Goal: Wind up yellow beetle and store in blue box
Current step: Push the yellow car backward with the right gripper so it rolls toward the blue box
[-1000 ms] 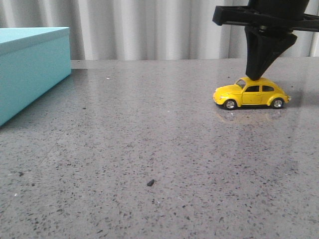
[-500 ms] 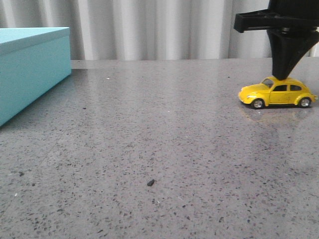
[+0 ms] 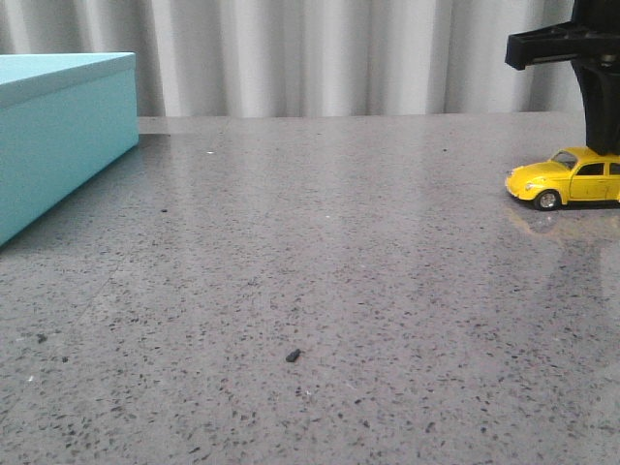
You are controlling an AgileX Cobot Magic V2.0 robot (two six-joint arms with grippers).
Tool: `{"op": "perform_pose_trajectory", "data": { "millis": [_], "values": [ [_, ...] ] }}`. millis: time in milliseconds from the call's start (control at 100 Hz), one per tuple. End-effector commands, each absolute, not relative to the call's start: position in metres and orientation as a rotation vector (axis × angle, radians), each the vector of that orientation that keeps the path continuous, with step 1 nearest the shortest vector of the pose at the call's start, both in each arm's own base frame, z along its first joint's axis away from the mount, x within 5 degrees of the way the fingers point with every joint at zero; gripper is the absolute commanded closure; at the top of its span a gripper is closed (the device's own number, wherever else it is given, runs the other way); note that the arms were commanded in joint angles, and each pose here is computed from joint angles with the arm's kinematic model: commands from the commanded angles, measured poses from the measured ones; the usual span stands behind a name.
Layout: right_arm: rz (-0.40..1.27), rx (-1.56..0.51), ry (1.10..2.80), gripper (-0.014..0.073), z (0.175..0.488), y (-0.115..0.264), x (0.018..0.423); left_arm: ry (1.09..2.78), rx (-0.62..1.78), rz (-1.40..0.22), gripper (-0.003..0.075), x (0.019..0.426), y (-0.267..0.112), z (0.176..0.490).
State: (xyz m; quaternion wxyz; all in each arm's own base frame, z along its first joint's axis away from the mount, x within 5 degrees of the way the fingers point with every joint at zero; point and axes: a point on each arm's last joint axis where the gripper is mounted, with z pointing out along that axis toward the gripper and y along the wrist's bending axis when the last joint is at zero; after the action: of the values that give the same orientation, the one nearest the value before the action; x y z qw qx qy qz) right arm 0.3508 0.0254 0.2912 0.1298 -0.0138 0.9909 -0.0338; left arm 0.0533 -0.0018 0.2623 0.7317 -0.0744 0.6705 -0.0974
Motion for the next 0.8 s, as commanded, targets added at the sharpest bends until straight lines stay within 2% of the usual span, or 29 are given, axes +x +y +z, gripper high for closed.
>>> {"op": "perform_pose_trajectory", "data": {
  "millis": [0, 410, 590, 790],
  "values": [
    [-0.124, -0.033, 2.776, 0.0636, 0.315, 0.019, 0.345, 1.383, -0.174, -0.223, 0.0741, 0.053, -0.001, 0.28],
    [0.001, -0.009, 2.434, 0.0636, 0.391, 0.022, 0.306, 1.383, -0.174, -0.223, 0.0741, 0.053, -0.001, 0.28],
    [0.014, -0.006, 2.377, 0.0636, 0.405, 0.021, 0.294, 1.382, -0.174, -0.223, 0.0741, 0.053, -0.001, 0.279],
    [0.056, 0.001, 2.369, 0.0636, 0.407, 0.024, 0.293, 1.386, -0.174, -0.223, 0.0741, 0.053, -0.001, 0.278]
  ]
}}
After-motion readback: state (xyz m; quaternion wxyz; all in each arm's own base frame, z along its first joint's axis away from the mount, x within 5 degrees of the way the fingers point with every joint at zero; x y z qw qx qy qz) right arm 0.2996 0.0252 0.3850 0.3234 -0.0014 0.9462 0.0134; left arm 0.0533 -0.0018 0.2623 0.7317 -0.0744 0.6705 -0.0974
